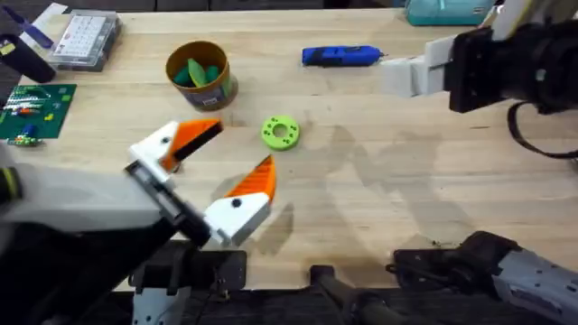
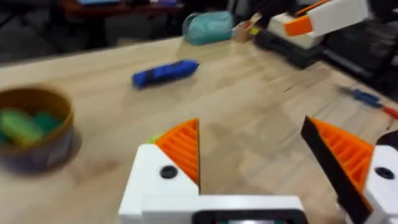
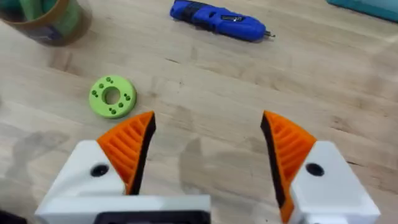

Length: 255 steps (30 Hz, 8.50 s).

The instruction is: Pick up the gripper from the table and insert it into the empty holder that is missing its gripper. Then pick up a screw, insert it into the mounting hole, and use the screwdriver to tighten it. Finally, clean up the table by picking up the vegetable and placing it into the bucket.

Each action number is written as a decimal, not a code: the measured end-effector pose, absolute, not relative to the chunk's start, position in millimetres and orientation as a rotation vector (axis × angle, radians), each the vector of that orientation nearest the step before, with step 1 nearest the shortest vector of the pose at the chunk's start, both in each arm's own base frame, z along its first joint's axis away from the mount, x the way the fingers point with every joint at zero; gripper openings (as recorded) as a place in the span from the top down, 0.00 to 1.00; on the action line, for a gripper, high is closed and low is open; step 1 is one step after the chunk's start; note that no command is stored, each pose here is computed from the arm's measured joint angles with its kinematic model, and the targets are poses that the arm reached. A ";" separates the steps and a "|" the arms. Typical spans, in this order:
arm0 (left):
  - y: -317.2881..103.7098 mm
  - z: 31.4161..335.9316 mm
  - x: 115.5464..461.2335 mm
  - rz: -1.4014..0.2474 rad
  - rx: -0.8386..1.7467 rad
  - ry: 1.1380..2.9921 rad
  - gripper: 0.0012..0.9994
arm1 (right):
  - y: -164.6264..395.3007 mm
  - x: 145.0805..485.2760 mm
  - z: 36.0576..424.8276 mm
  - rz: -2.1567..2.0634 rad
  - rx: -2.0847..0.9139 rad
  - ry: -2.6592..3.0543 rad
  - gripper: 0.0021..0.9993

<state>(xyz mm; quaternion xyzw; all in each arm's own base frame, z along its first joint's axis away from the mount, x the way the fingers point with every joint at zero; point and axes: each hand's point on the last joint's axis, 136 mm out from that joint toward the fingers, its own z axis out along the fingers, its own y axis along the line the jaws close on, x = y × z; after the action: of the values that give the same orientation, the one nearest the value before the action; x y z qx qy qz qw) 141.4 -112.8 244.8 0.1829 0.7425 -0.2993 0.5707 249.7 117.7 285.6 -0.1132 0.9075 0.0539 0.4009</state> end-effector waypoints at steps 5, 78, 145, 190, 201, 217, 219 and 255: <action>-94.5 244.0 131.9 -0.627 0.307 1.999 0.01 | 123.1 246.4 284.9 0.182 -0.298 2.304 0.00; 75.9 29.0 247.1 0.092 -1.568 2.616 0.37 | 102.2 238.0 288.8 0.080 -0.266 2.501 0.00; -0.5 193.0 381.9 -0.496 -0.615 2.564 0.12 | 102.2 237.9 288.7 0.080 -0.266 2.501 0.00; -26.2 343.0 180.4 -0.308 -0.088 2.261 0.02 | 102.2 237.9 288.7 0.080 -0.266 2.501 0.00; -26.2 343.0 180.4 -0.308 -0.088 2.261 0.02 | 102.2 237.9 288.7 0.080 -0.266 2.501 0.00; -26.2 343.0 180.4 -0.308 -0.088 2.261 0.02 | 102.2 237.9 288.7 0.080 -0.266 2.501 0.00; -26.2 343.0 180.4 -0.308 -0.088 2.261 0.02 | 102.2 237.9 288.7 0.080 -0.266 2.501 0.00; -26.2 343.0 180.4 -0.308 -0.088 2.261 0.02 | 102.2 237.9 288.7 0.080 -0.266 2.501 0.00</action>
<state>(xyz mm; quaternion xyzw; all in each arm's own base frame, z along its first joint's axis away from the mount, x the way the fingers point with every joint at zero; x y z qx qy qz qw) 180.4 -26.2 343.0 -0.0352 0.9003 -0.1228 0.4162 237.9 102.2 288.7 -0.1006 0.9458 0.0301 0.3074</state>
